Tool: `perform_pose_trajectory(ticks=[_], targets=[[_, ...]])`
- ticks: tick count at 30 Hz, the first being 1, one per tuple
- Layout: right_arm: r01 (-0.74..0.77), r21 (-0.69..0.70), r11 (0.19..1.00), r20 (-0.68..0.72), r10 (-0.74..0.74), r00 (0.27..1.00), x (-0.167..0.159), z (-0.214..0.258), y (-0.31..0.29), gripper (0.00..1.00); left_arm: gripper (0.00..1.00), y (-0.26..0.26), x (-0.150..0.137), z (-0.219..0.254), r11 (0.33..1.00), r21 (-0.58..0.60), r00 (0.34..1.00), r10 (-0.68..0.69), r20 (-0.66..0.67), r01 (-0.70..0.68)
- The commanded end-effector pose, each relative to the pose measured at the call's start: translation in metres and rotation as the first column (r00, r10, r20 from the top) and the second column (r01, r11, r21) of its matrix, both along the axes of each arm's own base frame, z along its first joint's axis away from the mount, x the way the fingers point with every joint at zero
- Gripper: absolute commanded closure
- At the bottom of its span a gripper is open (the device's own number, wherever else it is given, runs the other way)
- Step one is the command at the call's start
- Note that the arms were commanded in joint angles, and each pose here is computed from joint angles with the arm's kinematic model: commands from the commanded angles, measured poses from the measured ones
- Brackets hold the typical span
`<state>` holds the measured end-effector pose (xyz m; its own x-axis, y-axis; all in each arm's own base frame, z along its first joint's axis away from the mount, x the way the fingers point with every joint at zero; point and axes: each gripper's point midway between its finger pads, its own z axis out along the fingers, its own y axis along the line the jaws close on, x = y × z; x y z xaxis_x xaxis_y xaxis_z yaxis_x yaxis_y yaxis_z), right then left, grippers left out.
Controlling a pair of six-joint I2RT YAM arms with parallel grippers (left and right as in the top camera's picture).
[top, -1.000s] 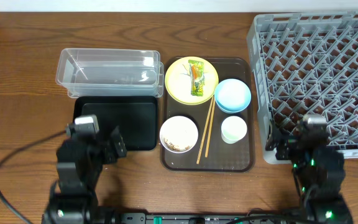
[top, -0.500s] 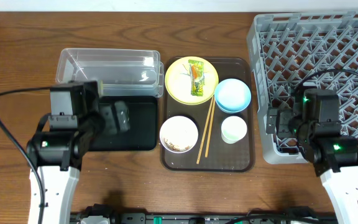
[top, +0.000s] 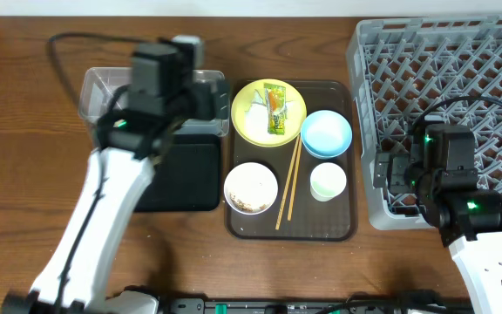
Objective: Sort waste into correct bins and load items into the dishwasher rack
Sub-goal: 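Reach the left gripper to the yellow plate and grasp the green wrapper, then carry the wrapper with the left gripper and drop it into the clear bin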
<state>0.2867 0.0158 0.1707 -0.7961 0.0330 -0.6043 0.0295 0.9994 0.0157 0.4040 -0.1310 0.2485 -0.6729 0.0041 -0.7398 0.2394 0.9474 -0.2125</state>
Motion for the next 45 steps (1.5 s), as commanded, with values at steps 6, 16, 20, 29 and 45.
perform_pose_trajectory(ticks=[6, 16, 20, 29, 45], targets=[[0.013, -0.011, 1.0, 0.029, -0.013, 0.999, 0.005, 0.011, -0.006, 0.01, 0.09, -0.086, 0.028, -0.08, 0.985, 0.051, 0.985, -0.16, -0.064, 0.164], [0.013, -0.011, 1.0, 0.028, -0.013, 1.0, 0.005, 0.011, -0.006, 0.01, 0.26, -0.117, 0.029, -0.18, 0.978, 0.068, 0.957, -0.177, -0.23, 0.197], [0.013, -0.012, 1.0, 0.026, -0.013, 1.0, 0.004, 0.01, -0.006, 0.01, 0.4, -0.118, 0.025, -0.201, 0.989, 0.03, 0.946, -0.13, -0.296, 0.145], [0.013, -0.012, 1.0, 0.022, -0.013, 1.0, 0.003, 0.01, -0.006, 0.01, 0.77, -0.124, 0.016, -0.207, 0.988, 0.032, 0.936, -0.133, -0.327, 0.151], [0.013, -0.013, 1.0, 0.019, -0.013, 1.0, 0.003, 0.009, -0.006, 0.01, 0.94, -0.078, 0.029, -0.095, 0.998, -0.024, 0.987, -0.056, -0.154, 0.053]])
